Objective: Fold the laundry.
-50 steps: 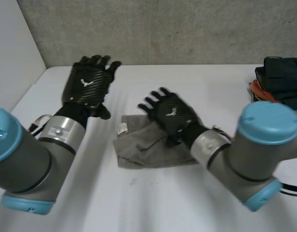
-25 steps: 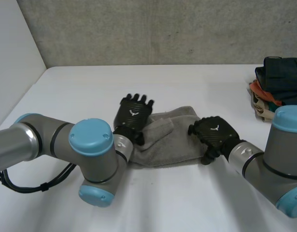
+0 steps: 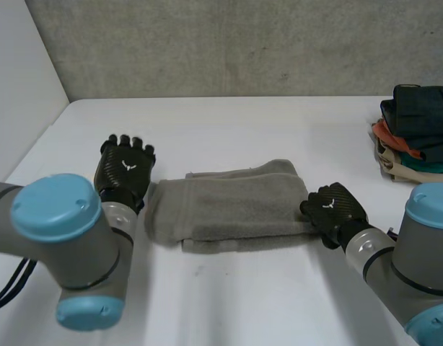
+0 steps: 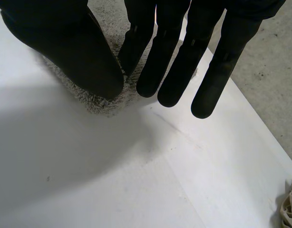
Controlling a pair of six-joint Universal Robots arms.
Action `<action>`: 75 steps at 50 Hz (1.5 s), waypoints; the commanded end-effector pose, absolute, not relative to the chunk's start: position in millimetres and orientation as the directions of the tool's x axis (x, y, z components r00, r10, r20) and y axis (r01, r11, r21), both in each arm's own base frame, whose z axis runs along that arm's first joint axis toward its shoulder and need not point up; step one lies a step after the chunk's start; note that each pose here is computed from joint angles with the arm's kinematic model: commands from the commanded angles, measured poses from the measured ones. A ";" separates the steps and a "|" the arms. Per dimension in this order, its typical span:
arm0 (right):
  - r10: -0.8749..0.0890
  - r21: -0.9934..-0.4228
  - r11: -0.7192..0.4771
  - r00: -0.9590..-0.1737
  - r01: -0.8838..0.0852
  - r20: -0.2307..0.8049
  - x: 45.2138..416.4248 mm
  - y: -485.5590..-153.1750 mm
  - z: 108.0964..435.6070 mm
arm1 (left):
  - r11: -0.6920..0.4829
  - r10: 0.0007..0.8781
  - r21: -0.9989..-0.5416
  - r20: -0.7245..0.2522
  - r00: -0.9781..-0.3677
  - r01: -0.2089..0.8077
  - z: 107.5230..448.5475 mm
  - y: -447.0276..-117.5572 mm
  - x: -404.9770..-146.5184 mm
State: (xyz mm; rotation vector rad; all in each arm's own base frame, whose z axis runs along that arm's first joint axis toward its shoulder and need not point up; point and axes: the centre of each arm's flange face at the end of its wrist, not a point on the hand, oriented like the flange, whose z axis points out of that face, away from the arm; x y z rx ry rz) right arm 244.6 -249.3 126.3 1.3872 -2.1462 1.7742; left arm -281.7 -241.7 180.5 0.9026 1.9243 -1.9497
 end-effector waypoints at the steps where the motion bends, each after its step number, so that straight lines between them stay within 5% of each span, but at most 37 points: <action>1: -0.601 -0.759 -0.032 -0.595 -0.650 0.534 240.9 -245.2 125.7 | -0.136 0.265 -0.879 -0.478 -0.838 0.458 208.0 -216.3 -284.8; 19: -0.511 -0.757 0.000 -0.651 -0.653 0.561 215.2 -258.0 148.6 | -0.161 0.386 -0.899 -0.438 -0.812 0.408 203.0 -207.1 -291.3; 29: -0.470 -0.856 0.018 -0.760 -0.516 0.448 213.7 -262.3 172.5 | -0.126 0.458 -0.922 -0.382 -0.803 0.367 193.2 -201.5 -293.0; 35: -0.546 -0.891 0.062 -0.763 -0.449 0.346 219.0 -255.9 170.4 | -0.124 0.465 -0.927 -0.370 -0.804 0.355 193.3 -201.6 -293.9; 44: -0.593 -0.877 0.181 -0.761 -0.445 0.263 219.2 -261.1 138.4 | -0.127 0.464 -0.927 -0.369 -0.805 0.352 194.9 -201.5 -293.4; 50: -0.571 -0.861 0.188 -0.765 -0.473 0.296 219.6 -274.5 129.3 | -0.121 0.453 -0.927 -0.370 -0.811 0.355 194.6 -203.5 -291.0; 53: -0.504 -0.830 0.151 -0.764 -0.538 0.403 213.3 -283.8 135.0 | -0.122 0.448 -0.927 -0.370 -0.814 0.354 196.1 -203.6 -288.7; 59: -0.375 -0.752 -0.046 -0.687 -0.657 0.623 220.6 -296.9 164.9 | -0.148 0.416 -0.931 -0.365 -0.833 0.334 211.0 -206.6 -282.9; 65: -0.416 -0.660 -0.453 -0.513 -0.599 0.751 313.2 -233.9 197.9 | -0.163 0.372 -0.933 -0.360 -0.856 0.322 221.9 -215.1 -273.7; 71: -0.609 -0.618 -0.667 -0.174 -0.416 0.774 368.3 -139.8 138.5 | -0.160 0.347 -0.935 -0.354 -0.868 0.318 225.3 -220.4 -267.7; 75: -0.641 -0.610 -0.664 -0.089 -0.433 0.762 362.8 -128.0 120.9 | -0.159 0.350 -0.944 -0.329 -0.877 0.290 228.6 -219.5 -267.8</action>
